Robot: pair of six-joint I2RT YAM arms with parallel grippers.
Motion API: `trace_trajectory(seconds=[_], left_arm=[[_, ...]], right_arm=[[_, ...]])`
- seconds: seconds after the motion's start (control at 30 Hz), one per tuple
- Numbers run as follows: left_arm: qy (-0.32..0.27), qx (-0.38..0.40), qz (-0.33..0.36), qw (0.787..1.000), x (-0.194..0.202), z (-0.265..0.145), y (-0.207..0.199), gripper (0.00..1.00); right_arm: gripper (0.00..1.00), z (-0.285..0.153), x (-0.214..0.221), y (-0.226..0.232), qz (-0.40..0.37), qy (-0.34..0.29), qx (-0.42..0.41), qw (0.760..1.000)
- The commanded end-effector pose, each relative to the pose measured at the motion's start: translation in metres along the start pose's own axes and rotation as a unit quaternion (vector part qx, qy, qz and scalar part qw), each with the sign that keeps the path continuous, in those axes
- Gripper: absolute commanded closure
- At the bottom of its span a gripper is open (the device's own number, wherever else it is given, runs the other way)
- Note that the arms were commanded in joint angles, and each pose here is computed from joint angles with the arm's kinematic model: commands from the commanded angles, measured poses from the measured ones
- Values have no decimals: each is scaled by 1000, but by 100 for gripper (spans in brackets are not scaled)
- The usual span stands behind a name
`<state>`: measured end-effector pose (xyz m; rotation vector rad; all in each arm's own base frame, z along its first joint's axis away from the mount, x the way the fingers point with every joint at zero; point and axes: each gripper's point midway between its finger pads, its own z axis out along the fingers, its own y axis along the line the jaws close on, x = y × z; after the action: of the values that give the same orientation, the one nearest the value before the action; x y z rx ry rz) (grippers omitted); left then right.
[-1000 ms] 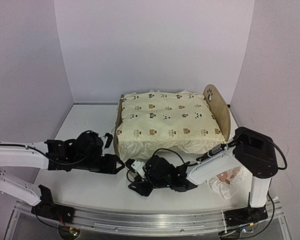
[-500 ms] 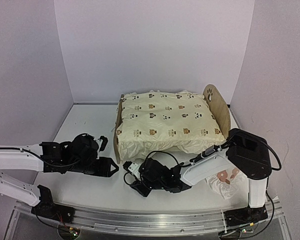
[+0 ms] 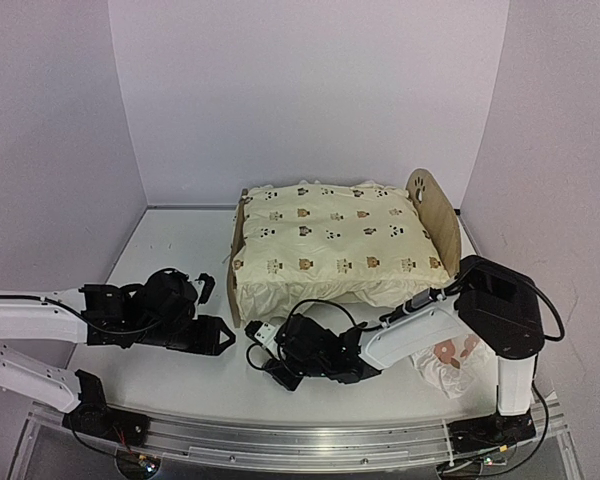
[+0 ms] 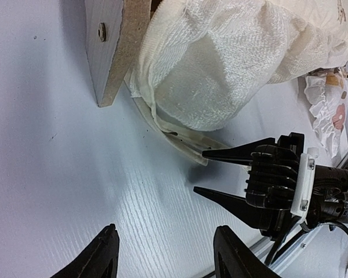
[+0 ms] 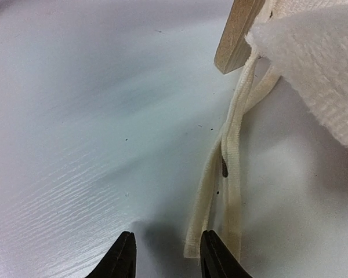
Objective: Set up the pet bed
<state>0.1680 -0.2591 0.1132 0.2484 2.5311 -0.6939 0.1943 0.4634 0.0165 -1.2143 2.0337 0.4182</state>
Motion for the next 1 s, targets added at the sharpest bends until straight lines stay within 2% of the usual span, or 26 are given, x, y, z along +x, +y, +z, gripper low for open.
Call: trace_trajectory(seconds=[0.0,0.37,0.47,0.73,0.97], left_arm=[[0,1,-1,1000,2,3,0,44],[1,6,-2,1000,4,2,0,45],[4,8,0,1000,5,3,-1,46],[16,16,-1,1000,11,6,-4,46],[27,14,9,1000,21,11,-12,43]], right_arm=[[66,12,-5,0,-14,2,14,1000],[90,18,13,-11,-23,36,48,998],[100,18,13,-12,-30,37,51,998],[100,-3,-28,0,-35,7,11,999],[100,-28,-48,-13,-47,-4,30,998]])
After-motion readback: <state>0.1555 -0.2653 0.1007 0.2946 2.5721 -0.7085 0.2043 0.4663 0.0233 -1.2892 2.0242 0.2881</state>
